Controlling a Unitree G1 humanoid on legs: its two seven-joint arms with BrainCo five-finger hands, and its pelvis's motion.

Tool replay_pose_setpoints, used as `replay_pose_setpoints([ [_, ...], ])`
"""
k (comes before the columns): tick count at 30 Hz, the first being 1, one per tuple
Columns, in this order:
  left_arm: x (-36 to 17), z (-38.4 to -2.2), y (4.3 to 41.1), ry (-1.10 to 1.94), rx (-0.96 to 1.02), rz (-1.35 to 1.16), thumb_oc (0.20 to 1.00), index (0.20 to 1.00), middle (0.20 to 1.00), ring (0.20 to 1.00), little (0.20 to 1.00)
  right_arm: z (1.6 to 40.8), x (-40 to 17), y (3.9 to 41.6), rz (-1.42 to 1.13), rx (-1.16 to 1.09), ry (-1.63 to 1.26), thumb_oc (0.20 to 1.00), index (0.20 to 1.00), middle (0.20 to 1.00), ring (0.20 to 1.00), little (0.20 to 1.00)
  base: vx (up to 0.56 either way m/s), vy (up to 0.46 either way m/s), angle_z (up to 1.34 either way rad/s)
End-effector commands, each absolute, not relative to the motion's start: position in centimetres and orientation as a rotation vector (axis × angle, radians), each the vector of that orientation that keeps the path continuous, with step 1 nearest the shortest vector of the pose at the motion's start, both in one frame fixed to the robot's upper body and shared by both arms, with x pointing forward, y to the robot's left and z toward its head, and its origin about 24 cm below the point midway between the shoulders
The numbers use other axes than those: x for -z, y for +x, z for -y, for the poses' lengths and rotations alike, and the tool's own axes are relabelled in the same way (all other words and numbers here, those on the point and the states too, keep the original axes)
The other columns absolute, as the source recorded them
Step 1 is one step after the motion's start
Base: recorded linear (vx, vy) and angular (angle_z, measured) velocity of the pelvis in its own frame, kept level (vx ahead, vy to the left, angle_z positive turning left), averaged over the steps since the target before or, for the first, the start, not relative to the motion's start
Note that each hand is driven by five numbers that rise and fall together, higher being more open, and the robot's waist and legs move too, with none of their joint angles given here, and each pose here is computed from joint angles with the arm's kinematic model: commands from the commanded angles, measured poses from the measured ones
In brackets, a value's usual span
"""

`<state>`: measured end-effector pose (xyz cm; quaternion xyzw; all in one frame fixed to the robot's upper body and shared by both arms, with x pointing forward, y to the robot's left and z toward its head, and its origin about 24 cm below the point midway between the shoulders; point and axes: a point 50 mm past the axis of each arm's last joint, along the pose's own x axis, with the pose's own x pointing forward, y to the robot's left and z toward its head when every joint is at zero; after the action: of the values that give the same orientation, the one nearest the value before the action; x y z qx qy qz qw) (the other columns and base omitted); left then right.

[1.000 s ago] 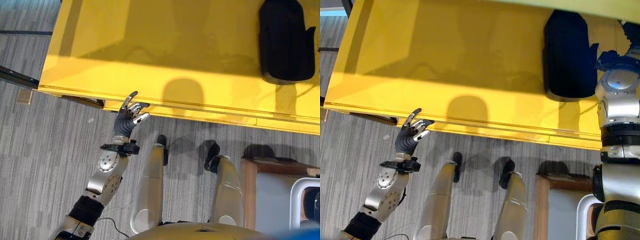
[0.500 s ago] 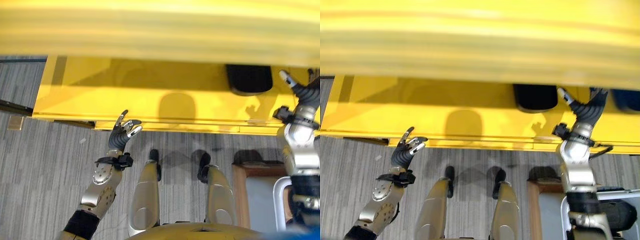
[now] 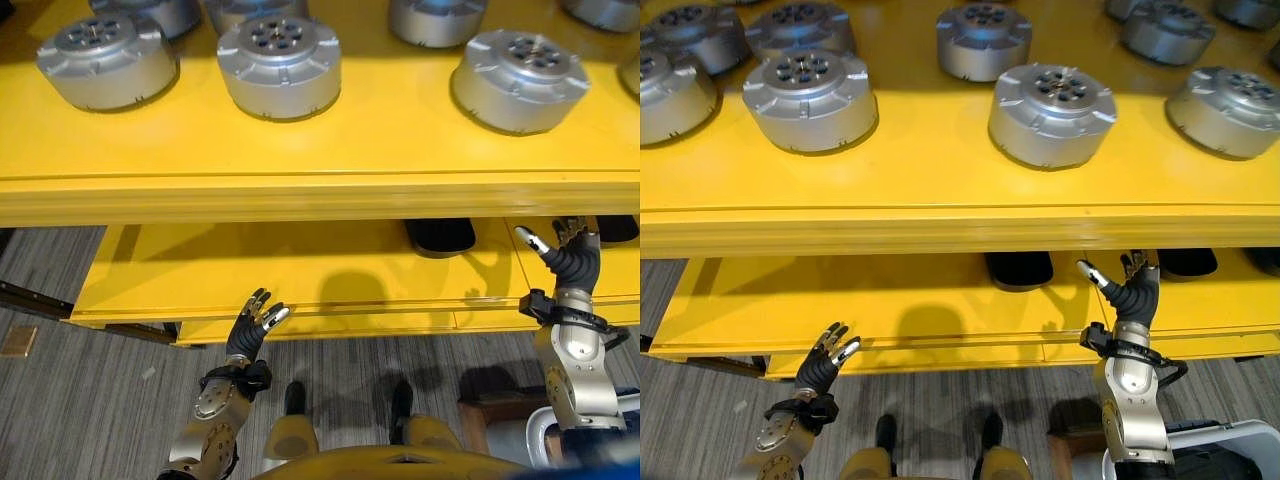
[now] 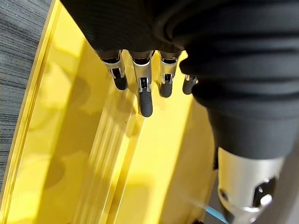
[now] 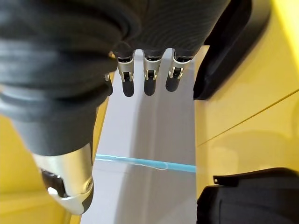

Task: Move parts from the plastic box to the shelf.

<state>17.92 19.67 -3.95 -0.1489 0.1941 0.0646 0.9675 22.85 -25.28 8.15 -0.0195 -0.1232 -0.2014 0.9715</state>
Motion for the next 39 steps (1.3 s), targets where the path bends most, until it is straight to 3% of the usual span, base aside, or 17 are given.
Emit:
replay_pose_setpoints([
  [1,-1.6,-17.2,23.2,-0.338,0.043,-0.066,1.000,1.000,1.000,1.000,1.000,25.2,-10.1,22.8,0.351,0.371,-0.040,1.000,1.000,1.000,1.000,1.000,0.00,-0.162,-0.24],
  [12,-0.9,-16.2,23.3,-0.341,0.070,-0.088,1.000,1.000,1.000,1.000,1.000,26.1,-9.1,21.8,0.304,0.410,-0.050,1.000,1.000,1.000,1.000,1.000,-0.01,-0.110,-0.12],
  [20,-1.3,-17.4,22.3,-0.332,0.034,-0.058,1.000,1.000,1.000,1.000,1.000,23.6,-8.2,23.7,0.266,0.285,-0.010,1.000,1.000,1.000,1.000,1.000,0.08,0.014,-0.69],
  [39,-0.3,-18.1,20.8,-0.316,0.011,-0.116,1.000,1.000,1.000,1.000,1.000,22.2,-6.3,23.2,0.166,0.212,0.077,1.000,1.000,1.000,1.000,1.000,0.05,0.094,-0.38],
])
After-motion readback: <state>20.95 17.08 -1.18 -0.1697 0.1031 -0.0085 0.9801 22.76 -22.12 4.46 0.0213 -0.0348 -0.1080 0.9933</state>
